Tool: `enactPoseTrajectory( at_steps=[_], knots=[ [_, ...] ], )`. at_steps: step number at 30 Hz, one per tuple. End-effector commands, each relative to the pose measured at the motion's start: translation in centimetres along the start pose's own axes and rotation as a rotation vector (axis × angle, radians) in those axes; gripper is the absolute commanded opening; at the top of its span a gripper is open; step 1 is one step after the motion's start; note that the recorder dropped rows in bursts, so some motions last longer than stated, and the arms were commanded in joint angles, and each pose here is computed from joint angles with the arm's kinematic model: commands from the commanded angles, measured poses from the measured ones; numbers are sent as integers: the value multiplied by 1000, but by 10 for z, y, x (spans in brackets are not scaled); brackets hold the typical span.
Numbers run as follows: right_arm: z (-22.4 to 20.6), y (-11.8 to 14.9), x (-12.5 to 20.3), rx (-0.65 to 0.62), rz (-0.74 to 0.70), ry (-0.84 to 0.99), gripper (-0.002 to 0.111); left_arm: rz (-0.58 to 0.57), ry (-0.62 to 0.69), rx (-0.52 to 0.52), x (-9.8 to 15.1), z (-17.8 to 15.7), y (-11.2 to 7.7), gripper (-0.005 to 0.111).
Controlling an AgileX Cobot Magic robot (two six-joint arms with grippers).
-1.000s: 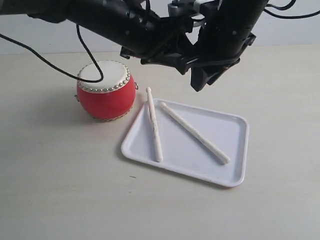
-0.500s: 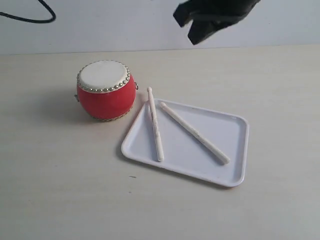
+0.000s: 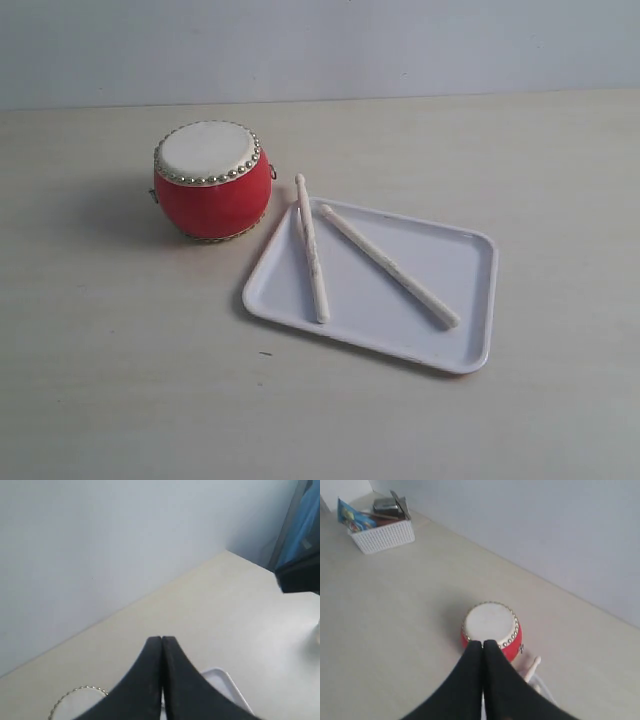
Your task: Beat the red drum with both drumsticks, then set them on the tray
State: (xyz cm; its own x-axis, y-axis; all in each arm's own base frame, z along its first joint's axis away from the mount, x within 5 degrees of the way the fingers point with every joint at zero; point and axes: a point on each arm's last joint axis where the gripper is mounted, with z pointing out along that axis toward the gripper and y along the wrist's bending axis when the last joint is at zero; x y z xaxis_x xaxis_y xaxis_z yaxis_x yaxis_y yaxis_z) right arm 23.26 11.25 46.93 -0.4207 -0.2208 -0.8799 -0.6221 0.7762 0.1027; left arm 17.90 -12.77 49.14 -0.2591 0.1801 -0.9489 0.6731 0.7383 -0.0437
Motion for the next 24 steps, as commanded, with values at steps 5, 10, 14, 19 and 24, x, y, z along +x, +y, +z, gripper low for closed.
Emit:
enactPoseTrajectory(
  at_steps=[5,10,14,19,24],
  knots=[
    [-103,45,-6,-64,-45,-274,0,-20,-236,-11,27,-112,-23,0],
    [-155,73,11,-146,-105,-411,0,-57,-373,15,70,-158,-35,0],
    [-185,89,39,-183,-135,-480,0,-79,-487,41,111,-191,-44,0],
    [-202,97,81,-170,-143,-562,0,-116,-530,97,152,-201,-52,0],
    [-204,100,132,-152,-154,-574,0,-115,-442,100,192,-196,-59,0]
  ],
)
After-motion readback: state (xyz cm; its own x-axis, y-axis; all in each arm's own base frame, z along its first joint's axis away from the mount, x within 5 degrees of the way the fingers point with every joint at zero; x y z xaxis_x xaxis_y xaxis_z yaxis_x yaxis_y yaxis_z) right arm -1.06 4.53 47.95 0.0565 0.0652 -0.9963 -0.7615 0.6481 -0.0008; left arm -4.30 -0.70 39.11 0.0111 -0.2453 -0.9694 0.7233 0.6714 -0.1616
